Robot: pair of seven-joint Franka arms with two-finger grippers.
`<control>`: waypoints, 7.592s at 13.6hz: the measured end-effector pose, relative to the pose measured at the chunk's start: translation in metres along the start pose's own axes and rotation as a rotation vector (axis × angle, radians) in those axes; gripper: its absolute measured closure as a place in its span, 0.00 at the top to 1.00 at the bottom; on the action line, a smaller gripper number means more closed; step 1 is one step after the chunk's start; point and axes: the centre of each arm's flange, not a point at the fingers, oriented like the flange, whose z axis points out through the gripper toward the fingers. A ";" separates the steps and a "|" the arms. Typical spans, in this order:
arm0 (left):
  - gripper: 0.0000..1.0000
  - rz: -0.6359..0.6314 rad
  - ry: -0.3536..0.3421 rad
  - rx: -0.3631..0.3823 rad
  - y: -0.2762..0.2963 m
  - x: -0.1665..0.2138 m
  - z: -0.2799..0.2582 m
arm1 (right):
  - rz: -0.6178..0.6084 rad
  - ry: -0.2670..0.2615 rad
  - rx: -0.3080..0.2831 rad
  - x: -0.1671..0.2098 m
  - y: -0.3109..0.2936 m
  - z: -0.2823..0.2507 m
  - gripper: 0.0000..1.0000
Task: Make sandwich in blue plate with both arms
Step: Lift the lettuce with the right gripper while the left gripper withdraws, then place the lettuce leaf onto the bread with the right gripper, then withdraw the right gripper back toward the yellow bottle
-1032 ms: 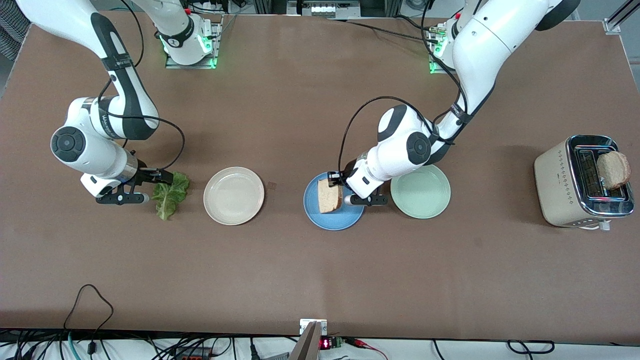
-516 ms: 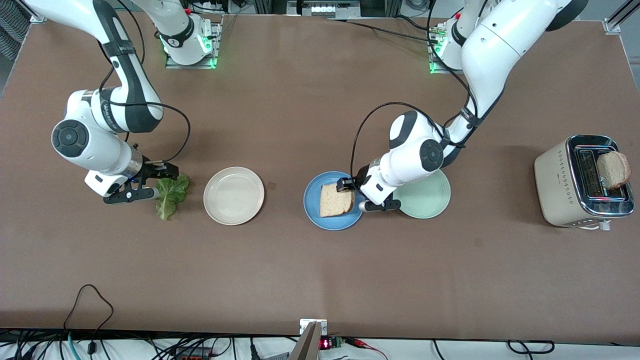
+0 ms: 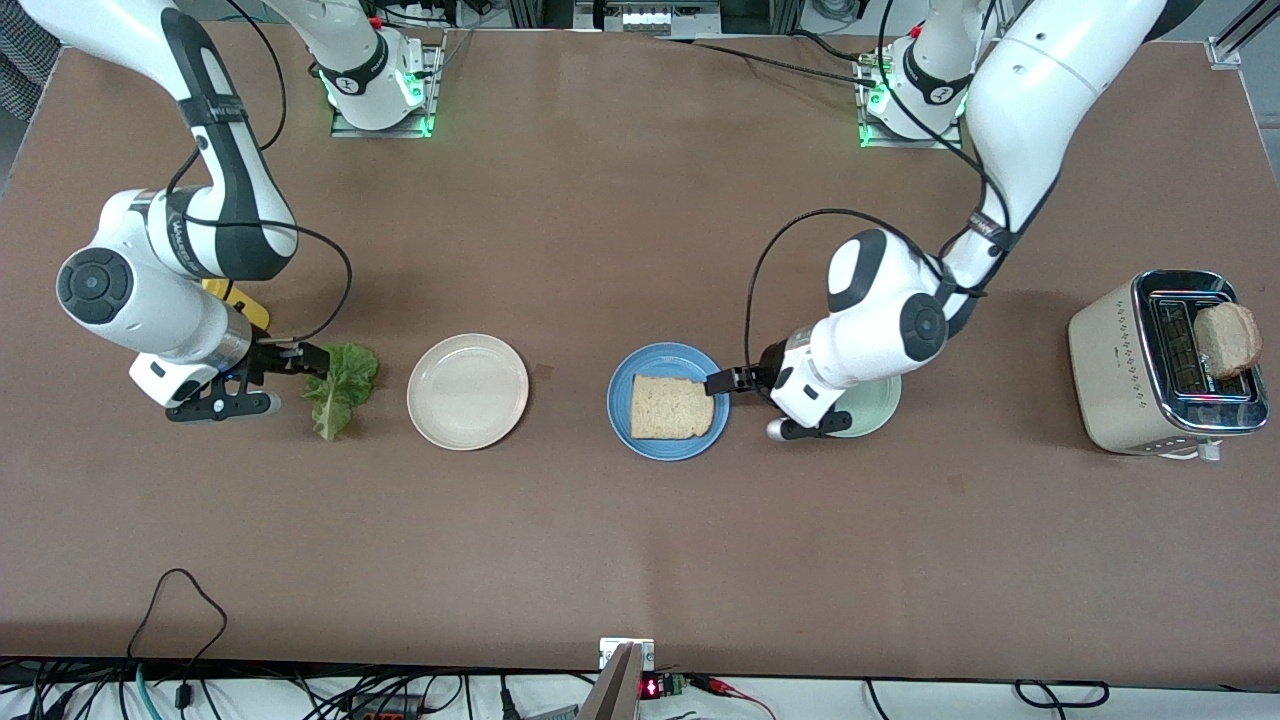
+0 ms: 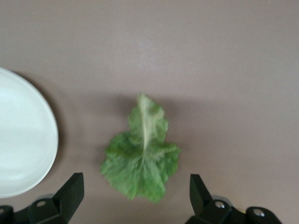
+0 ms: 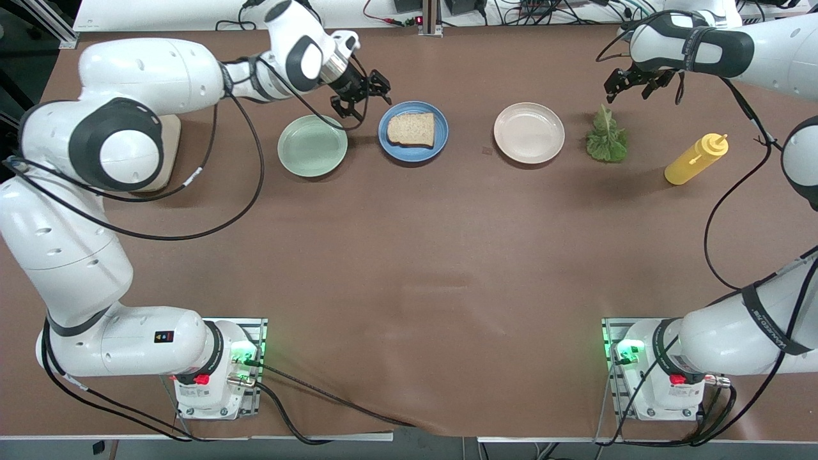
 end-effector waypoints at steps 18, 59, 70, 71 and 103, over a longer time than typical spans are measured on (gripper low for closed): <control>1.00 0.189 0.126 0.476 -0.072 0.049 -0.294 | 0.019 0.028 0.000 0.012 0.007 0.117 0.45; 1.00 0.200 0.035 0.525 -0.128 -0.005 -0.376 | 1.154 -0.136 0.366 0.051 -0.385 0.033 0.04; 1.00 0.194 0.035 0.524 -0.131 -0.004 -0.378 | 1.190 -0.118 0.386 0.042 -0.433 0.084 0.36; 1.00 0.193 0.035 0.524 -0.131 -0.004 -0.377 | 1.187 -0.114 0.387 0.045 -0.429 0.079 0.47; 1.00 0.196 0.090 0.468 -0.118 -0.013 -0.394 | -0.555 -0.075 0.236 -0.126 0.201 -0.125 1.00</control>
